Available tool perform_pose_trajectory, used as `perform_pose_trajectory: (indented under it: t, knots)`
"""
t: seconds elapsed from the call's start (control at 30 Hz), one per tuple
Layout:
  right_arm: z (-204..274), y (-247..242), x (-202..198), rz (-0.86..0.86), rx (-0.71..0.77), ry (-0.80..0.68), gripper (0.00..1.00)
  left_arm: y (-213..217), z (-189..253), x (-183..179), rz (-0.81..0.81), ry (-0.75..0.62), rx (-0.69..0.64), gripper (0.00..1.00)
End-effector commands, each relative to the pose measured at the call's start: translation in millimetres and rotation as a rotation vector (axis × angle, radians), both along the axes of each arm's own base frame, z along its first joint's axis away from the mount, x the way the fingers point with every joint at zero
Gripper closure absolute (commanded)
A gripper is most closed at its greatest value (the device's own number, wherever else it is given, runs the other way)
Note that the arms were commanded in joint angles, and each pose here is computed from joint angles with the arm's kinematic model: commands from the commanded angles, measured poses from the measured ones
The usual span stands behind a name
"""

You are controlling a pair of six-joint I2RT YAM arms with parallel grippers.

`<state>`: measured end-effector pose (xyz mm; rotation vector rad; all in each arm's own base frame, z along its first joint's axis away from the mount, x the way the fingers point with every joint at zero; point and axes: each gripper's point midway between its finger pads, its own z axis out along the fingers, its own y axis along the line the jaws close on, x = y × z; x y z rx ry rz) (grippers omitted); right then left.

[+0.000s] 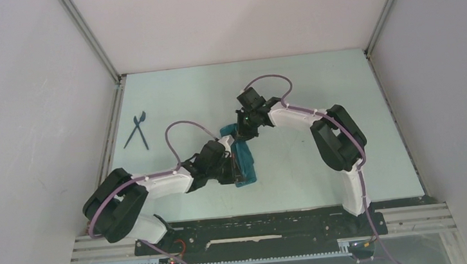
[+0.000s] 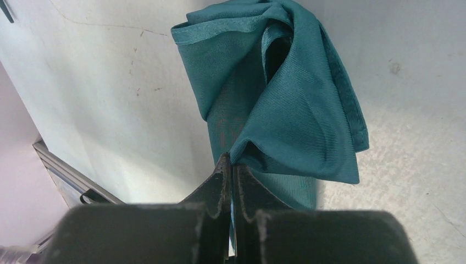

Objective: Fold the napkin into a case and place the utensils inside
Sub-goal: Fold the 2/3-rectangle-folded napkin at the center of the board.

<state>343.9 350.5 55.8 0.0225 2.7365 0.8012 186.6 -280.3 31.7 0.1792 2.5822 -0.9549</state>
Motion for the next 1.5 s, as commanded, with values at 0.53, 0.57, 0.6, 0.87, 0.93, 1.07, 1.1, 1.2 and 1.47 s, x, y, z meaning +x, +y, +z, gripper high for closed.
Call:
perform_pose_trajectory:
  t: [0.53,0.57,0.6,0.87,0.93,1.07,1.1,1.2,1.47]
  knots:
    - [12,29,20,0.026,-0.025,-0.105,1.0,51,67,9,0.104,-0.018,-0.092,0.3]
    - [12,30,19,0.03,-0.029,-0.107,1.0,50,66,11,0.102,-0.016,-0.091,0.29]
    - [13,31,18,0.035,-0.032,-0.11,1.0,46,65,14,0.092,-0.009,-0.096,0.28]
    - [8,34,11,0.049,-0.044,-0.097,1.0,28,48,48,0.148,0.013,-0.094,0.27]
    - [8,35,10,0.05,-0.041,-0.096,1.0,23,47,54,0.15,0.012,-0.104,0.28]
    - [8,37,9,0.05,-0.037,-0.09,1.0,19,44,58,0.153,0.012,-0.107,0.31]
    - [8,37,9,0.05,-0.035,-0.09,1.0,17,46,59,0.151,0.002,-0.117,0.29]
    - [8,38,7,0.05,-0.027,-0.084,1.0,15,48,62,0.154,-0.01,-0.119,0.26]
    - [14,38,4,0.053,-0.01,-0.086,1.0,14,37,75,0.194,0.003,-0.079,0.57]
